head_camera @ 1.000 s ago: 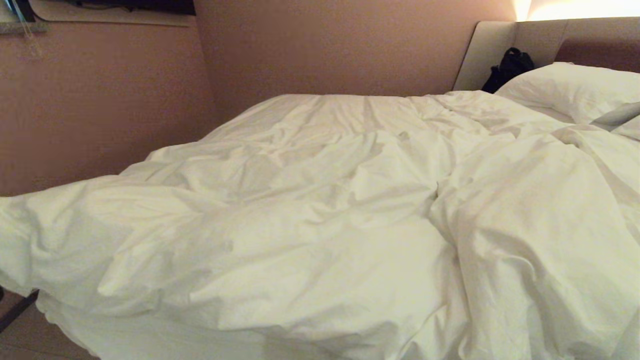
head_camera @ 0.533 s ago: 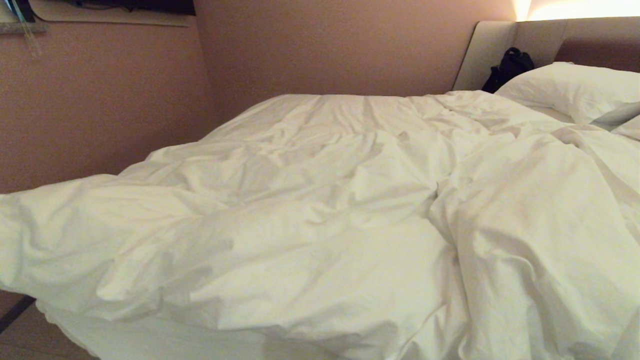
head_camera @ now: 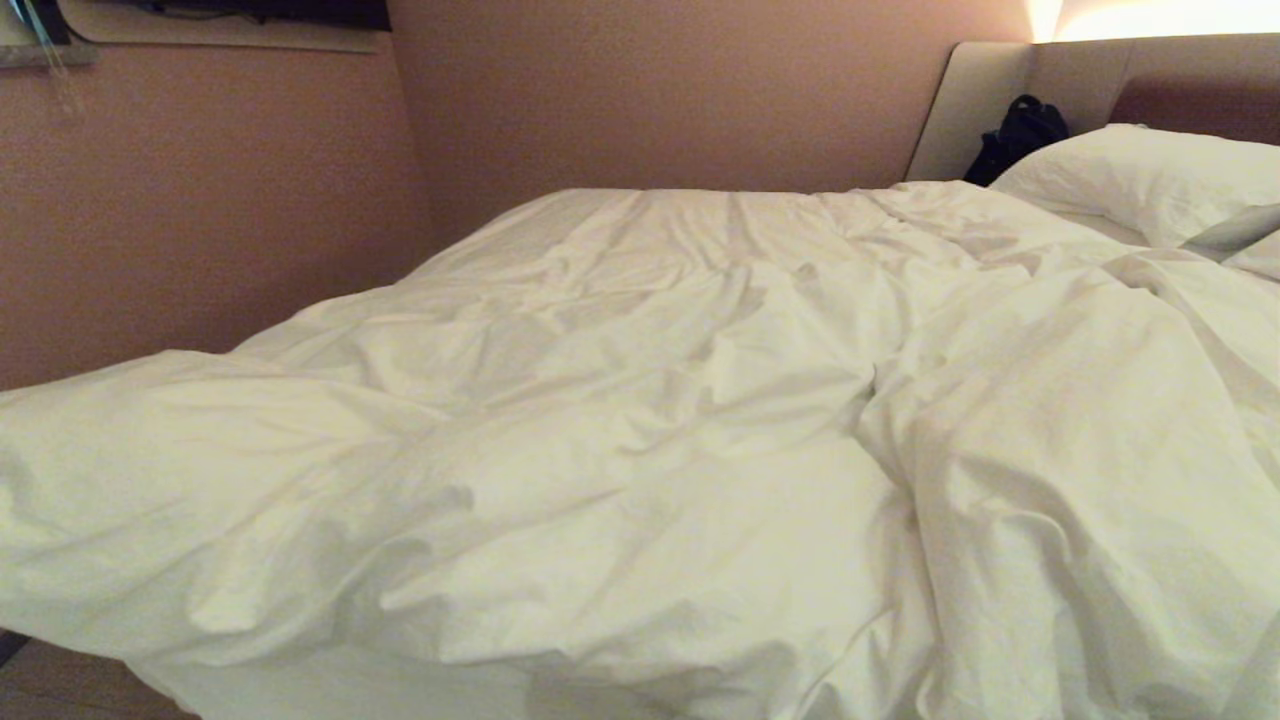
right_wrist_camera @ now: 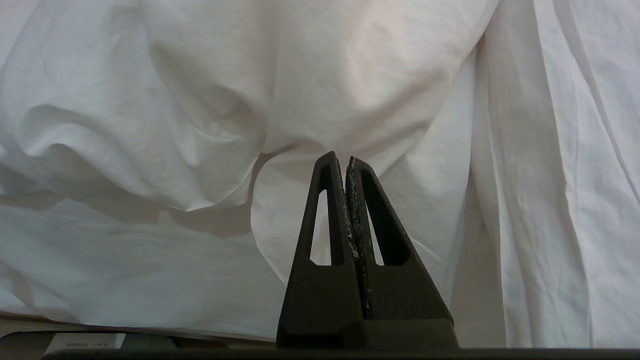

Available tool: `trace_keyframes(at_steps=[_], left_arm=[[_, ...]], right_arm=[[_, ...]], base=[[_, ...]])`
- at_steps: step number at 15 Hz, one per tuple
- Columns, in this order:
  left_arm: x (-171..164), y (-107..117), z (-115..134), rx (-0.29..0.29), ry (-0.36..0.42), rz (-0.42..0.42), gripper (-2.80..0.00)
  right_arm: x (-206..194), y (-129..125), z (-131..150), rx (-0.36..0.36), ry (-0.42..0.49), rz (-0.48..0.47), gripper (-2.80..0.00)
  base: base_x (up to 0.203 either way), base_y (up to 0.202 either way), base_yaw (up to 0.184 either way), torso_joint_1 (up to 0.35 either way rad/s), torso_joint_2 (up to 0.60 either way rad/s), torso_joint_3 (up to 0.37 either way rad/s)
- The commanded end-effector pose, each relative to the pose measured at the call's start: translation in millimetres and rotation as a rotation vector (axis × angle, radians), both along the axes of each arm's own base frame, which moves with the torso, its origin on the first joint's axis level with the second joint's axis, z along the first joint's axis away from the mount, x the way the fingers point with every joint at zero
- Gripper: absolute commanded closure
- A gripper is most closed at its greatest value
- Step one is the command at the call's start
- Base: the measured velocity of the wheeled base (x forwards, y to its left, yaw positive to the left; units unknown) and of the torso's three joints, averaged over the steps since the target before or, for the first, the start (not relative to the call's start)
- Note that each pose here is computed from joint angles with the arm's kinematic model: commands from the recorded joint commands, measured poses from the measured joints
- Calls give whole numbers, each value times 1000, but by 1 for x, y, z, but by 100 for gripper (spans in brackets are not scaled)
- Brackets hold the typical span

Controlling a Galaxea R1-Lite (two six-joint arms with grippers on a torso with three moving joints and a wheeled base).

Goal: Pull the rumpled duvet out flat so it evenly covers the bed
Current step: Flatten the corners of the folded blanket

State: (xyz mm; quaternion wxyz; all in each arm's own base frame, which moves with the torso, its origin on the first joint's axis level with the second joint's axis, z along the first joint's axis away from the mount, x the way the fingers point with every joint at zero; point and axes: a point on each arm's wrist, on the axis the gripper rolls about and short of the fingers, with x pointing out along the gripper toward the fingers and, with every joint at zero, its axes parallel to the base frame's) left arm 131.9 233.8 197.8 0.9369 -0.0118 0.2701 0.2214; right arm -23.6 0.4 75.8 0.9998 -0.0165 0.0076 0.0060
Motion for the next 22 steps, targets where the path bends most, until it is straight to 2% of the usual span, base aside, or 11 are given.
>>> trace_keyframes(at_steps=[1, 2, 4, 8, 9, 11, 13, 16, 19, 22], left_arm=[[-18, 6, 2, 23, 5, 57, 0], [-25, 6, 2, 23, 11, 74, 0], [-36, -4, -3, -31, 37, 96, 0], [-48, -27, -22, -232, 116, 109, 0], [-49, -28, -27, -257, 126, 108, 0], [-50, -27, -28, -259, 124, 117, 0], [-54, -18, -22, -235, 106, 146, 0], [-61, 7, -17, -216, 92, 210, 0], [-72, 37, -16, -221, 77, 285, 0], [-83, 44, -19, -229, 77, 319, 0]], right_arm=[[0, 0, 0, -2, 0, 1, 0], [0, 0, 0, -2, 0, 1, 0], [0, 0, 0, -1, 0, 1, 0], [0, 0, 0, -1, 0, 1, 0], [0, 0, 0, -2, 0, 1, 0], [0, 0, 0, -1, 0, 1, 0], [0, 0, 0, -1, 0, 1, 0], [0, 0, 0, -1, 0, 1, 0], [0, 0, 0, -1, 0, 1, 0], [0, 0, 0, -2, 0, 1, 0]], base=[[0, 0, 0, 0, 0, 0], [0, 0, 0, 0, 0, 0], [0, 0, 0, 0, 0, 0], [0, 0, 0, 0, 0, 0], [0, 0, 0, 0, 0, 0], [0, 0, 0, 0, 0, 0], [0, 0, 0, 0, 0, 0], [0, 0, 0, 0, 0, 0], [0, 0, 0, 0, 0, 0], [0, 0, 0, 0, 0, 0]])
